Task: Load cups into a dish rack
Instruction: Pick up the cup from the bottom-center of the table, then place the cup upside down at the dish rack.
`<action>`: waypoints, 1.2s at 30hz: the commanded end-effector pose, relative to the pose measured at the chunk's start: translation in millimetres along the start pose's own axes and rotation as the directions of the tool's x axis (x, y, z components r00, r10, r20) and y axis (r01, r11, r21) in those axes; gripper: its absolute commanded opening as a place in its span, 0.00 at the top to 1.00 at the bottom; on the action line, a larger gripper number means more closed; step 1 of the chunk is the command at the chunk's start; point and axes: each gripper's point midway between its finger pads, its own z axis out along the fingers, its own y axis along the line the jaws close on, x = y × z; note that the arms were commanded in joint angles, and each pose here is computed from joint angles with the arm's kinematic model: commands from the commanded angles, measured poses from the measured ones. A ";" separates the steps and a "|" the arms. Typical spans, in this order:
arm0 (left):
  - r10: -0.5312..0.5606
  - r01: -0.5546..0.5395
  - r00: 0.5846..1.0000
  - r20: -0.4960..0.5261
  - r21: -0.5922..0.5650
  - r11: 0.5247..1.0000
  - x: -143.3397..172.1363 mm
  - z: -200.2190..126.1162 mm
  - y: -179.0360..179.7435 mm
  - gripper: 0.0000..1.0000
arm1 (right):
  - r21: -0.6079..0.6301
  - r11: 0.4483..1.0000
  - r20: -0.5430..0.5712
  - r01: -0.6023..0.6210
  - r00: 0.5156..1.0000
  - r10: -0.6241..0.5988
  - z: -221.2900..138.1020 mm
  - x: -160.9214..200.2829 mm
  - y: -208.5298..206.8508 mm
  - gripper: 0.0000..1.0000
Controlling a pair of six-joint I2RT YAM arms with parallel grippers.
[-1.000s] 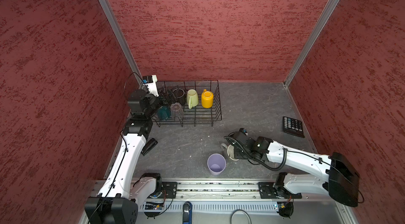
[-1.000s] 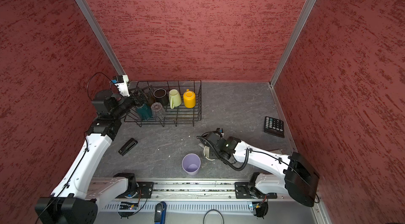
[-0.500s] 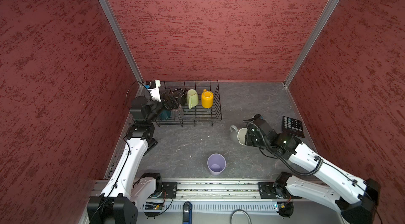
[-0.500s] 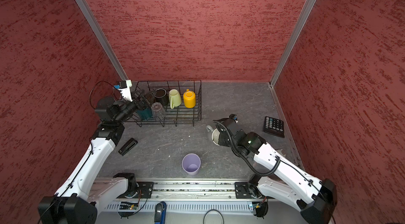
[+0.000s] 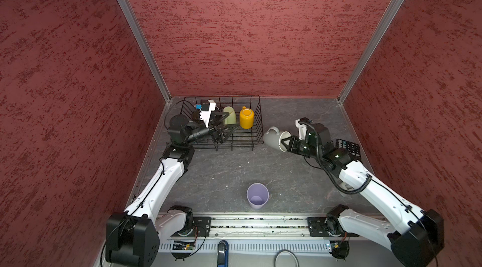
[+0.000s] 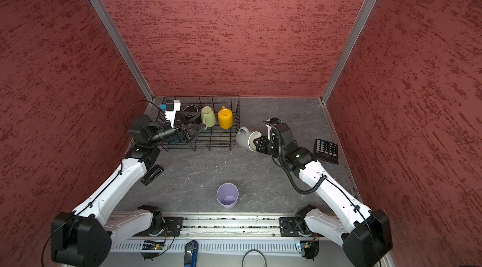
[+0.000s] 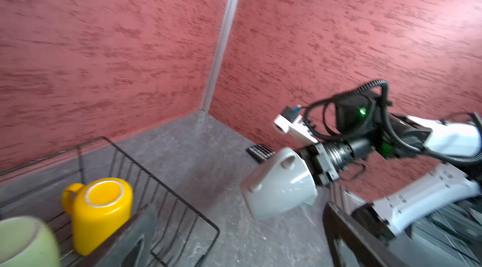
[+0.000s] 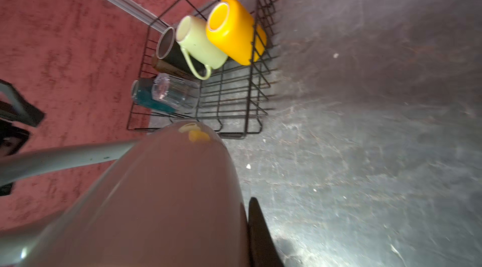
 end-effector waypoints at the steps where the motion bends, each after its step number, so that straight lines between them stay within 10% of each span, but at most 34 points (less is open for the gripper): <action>1: 0.076 -0.066 0.996 -0.049 0.177 0.982 14.8 5.4 -35.9 0.00 | -0.320 0.937 0.120 0.142 0.987 -0.109 -25.2 -41.1 80.9 1.00; 14: 0.067 -0.046 0.995 -0.079 0.242 0.969 31.2 22.8 -38.6 0.00 | -0.604 0.763 0.083 0.231 0.970 -0.228 -45.9 -25.7 134.3 1.00; 36: 0.123 -0.104 0.992 -0.036 0.330 0.938 27.8 18.2 -59.8 0.00 | -0.707 0.691 -0.036 0.154 0.967 -0.252 -22.2 10.7 157.0 1.00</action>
